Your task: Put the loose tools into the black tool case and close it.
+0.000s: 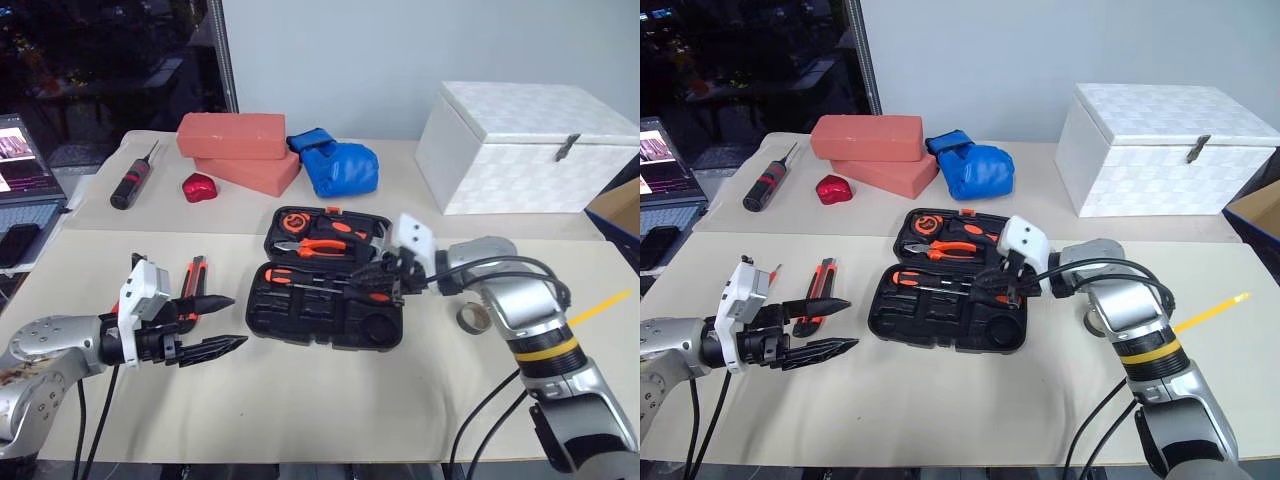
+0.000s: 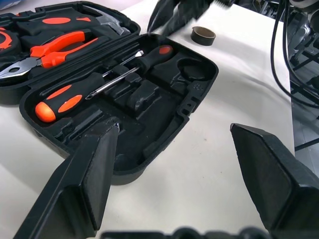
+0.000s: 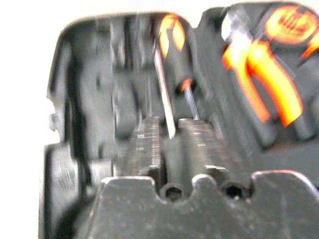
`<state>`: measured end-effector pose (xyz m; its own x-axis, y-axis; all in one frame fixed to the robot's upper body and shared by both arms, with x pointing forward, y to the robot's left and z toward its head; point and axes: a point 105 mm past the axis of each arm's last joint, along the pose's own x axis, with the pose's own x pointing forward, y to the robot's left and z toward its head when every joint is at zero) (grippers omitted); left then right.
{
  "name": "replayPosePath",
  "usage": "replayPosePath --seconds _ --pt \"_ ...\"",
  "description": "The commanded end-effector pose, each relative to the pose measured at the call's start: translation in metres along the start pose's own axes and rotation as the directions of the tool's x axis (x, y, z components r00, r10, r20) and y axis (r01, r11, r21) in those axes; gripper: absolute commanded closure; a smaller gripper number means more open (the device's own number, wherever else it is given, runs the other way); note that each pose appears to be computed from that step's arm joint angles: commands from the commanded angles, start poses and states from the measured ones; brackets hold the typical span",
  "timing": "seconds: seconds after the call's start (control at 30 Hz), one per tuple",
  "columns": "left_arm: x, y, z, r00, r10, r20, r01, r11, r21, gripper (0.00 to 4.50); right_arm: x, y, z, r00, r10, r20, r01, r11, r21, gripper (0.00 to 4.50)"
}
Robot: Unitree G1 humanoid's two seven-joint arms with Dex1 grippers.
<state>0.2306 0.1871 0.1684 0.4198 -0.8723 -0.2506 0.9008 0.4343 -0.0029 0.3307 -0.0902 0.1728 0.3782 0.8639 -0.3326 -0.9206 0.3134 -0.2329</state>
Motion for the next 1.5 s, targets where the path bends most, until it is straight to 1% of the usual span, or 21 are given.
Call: replayPosePath --seconds 0.03,0.1,0.17,0.27,0.3,0.37,0.47,0.53,0.57,0.6,0.67,0.73,0.83,0.9,1.03,1.07,1.13,1.23,1.43,1.47,1.5 --pt "-0.001 -0.002 0.005 1.0 0.005 0.015 -0.006 0.999 0.045 0.7 0.003 -0.015 -0.013 0.978 -0.204 0.031 0.205 0.979 -0.016 4.42" --pt "-0.002 -0.001 0.004 1.0 0.011 0.014 -0.012 0.999 0.042 0.7 0.011 -0.009 -0.03 0.977 -0.213 -0.018 0.212 0.975 -0.069 4.42" --pt "-0.003 0.0 0.002 1.0 0.018 0.012 -0.019 0.999 0.038 0.7 0.024 0.001 -0.05 0.977 -0.199 -0.071 0.196 0.979 -0.052 4.42" --pt "-0.004 0.001 -0.004 0.999 0.053 0.007 -0.053 0.998 0.021 0.7 0.038 0.014 -0.084 0.967 -0.163 -0.198 0.122 0.972 -0.203 4.42" --pt "-0.005 0.001 -0.006 0.998 0.067 0.007 -0.067 0.998 0.016 0.7 0.039 0.016 -0.089 0.964 -0.158 -0.214 0.107 0.967 -0.231 4.42" --pt "-0.009 0.007 -0.009 0.989 0.147 0.022 -0.147 0.989 -0.002 0.7 0.033 0.013 -0.084 0.966 -0.182 -0.182 0.128 0.954 -0.272 4.42" --pt "-0.013 0.014 -0.01 0.972 0.23 0.055 -0.229 0.973 -0.039 0.7 0.026 0.01 -0.068 0.974 -0.202 -0.101 0.155 0.922 -0.354 4.42" --pt "-0.022 0.04 -0.011 0.889 0.45 0.084 -0.446 0.893 -0.061 0.7 0.015 0.004 -0.022 0.958 -0.227 0.176 0.263 0.941 -0.214 4.42" --pt "-0.027 0.05 -0.011 0.845 0.527 0.091 -0.522 0.85 -0.068 0.7 0.009 0.003 -0.008 0.937 -0.229 0.262 0.28 0.944 -0.174 4.42" --pt "-0.034 0.06 -0.012 0.799 0.594 0.089 -0.587 0.804 -0.097 0.7 -0.001 0.011 0.007 0.931 -0.157 0.33 0.211 0.968 -0.134 4.42" --pt "-0.045 0.076 -0.018 0.738 0.673 0.049 -0.659 0.735 -0.163 0.7 -0.013 0.016 0.015 0.938 -0.108 0.33 0.139 0.988 -0.071 3.9" --pt "-0.059 0.092 -0.023 0.672 0.74 -0.008 -0.728 0.659 -0.19 0.7 -0.021 0.026 0.023 0.944 -0.047 0.326 0.086 0.99 -0.107 3.46" --pt "-0.085 0.116 -0.037 0.586 0.799 -0.132 -0.808 0.567 -0.16 0.7 -0.039 0.048 0.034 0.95 0.051 0.309 -0.006 0.989 -0.145 2.34" --pt "-0.096 0.125 -0.043 0.566 0.805 -0.179 -0.824 0.552 -0.127 0.7 -0.044 0.054 0.036 0.955 0.068 0.29 -0.022 0.987 -0.16 1.7" --pt "-0.101 0.139 -0.05 0.564 0.783 -0.262 -0.821 0.565 -0.076 0.7 -0.055 0.059 0.04 0.958 0.068 0.279 -0.016 0.982 -0.188 0.23" --pt "-0.102 0.141 -0.052 0.562 0.778 -0.28 -0.823 0.561 -0.092 0.7 -0.056 0.059 0.041 0.957 0.066 0.283 -0.012 0.982 -0.189 0.05" --pt "-0.104 0.144 -0.06 0.565 0.758 -0.327 -0.817 0.569 -0.091 0.7 -0.059 0.061 0.042 0.956 0.059 0.288 -0.001 0.98 -0.199 0.05" --pt "-0.109 0.145 -0.069 0.557 0.745 -0.366 -0.819 0.567 -0.092 1.35 -0.062 0.062 0.041 0.957 0.043 0.288 0.016 0.979 -0.202 0.0" --pt "-0.111 0.139 -0.077 0.576 0.721 -0.384 -0.802 0.591 -0.094 3.65 -0.064 0.066 0.039 0.955 0.025 0.295 0.032 0.982 -0.188 0.0" --pt "-0.112 0.138 -0.076 0.58 0.724 -0.373 -0.799 0.595 -0.087 3.95 -0.065 0.066 0.038 0.954 0.021 0.298 0.036 0.982 -0.184 0.0" --pt "-0.11 0.138 -0.067 0.604 0.727 -0.326 -0.785 0.613 -0.086 4.04 -0.065 0.067 0.037 0.954 0.017 0.3 0.039 0.983 -0.181 0.0"
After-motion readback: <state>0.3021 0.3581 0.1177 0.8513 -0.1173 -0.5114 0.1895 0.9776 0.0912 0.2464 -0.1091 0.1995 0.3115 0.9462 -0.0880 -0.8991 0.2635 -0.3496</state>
